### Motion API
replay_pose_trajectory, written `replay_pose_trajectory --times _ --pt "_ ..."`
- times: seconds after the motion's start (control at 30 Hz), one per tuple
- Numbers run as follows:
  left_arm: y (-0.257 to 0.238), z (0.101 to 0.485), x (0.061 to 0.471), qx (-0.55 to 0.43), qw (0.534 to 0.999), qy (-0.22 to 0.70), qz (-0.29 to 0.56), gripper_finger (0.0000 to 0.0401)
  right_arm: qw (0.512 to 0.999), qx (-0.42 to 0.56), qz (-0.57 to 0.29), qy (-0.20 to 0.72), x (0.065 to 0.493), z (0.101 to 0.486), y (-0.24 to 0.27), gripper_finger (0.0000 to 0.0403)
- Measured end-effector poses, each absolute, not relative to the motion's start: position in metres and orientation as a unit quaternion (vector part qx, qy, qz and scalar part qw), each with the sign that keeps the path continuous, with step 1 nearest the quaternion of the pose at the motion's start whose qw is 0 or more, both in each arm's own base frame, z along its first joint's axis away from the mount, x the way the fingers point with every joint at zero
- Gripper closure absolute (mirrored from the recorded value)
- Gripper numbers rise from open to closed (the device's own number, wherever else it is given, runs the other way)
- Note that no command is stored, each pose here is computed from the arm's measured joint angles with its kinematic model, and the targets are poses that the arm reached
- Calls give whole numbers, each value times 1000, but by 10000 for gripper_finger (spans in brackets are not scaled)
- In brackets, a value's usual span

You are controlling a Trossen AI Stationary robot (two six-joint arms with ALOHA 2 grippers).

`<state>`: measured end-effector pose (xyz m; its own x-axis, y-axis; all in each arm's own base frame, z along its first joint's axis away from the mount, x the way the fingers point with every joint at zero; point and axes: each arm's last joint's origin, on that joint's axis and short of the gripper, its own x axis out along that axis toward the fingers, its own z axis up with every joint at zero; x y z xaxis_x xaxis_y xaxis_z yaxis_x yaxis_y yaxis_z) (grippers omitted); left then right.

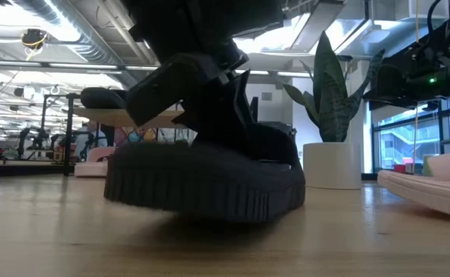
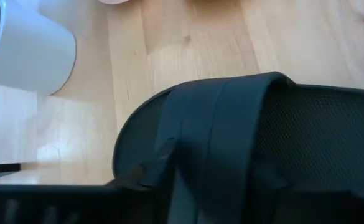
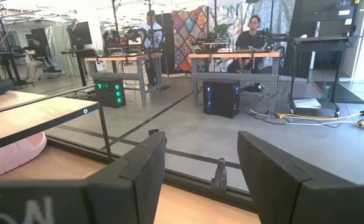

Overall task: Pick and place slides into the shelf
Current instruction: Put the black slipper on the shelf

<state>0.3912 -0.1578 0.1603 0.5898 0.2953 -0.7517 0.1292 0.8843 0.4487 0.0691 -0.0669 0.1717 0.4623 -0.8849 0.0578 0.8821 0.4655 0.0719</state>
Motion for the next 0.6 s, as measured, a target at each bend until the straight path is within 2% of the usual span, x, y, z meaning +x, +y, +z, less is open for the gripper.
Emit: replay_pose_trajectory --times 0.23,0.4,0.6 --pt "-157 162 390 233 858 456 41 388 855 18 -517 -44 69 172 -67 203" --pt "-151 181 381 198 854 481 25 389 855 19 -516 -45 69 172 -67 203" --pt "-142 262 358 146 846 513 -10 392 856 19 -514 -44 69 171 -67 203"
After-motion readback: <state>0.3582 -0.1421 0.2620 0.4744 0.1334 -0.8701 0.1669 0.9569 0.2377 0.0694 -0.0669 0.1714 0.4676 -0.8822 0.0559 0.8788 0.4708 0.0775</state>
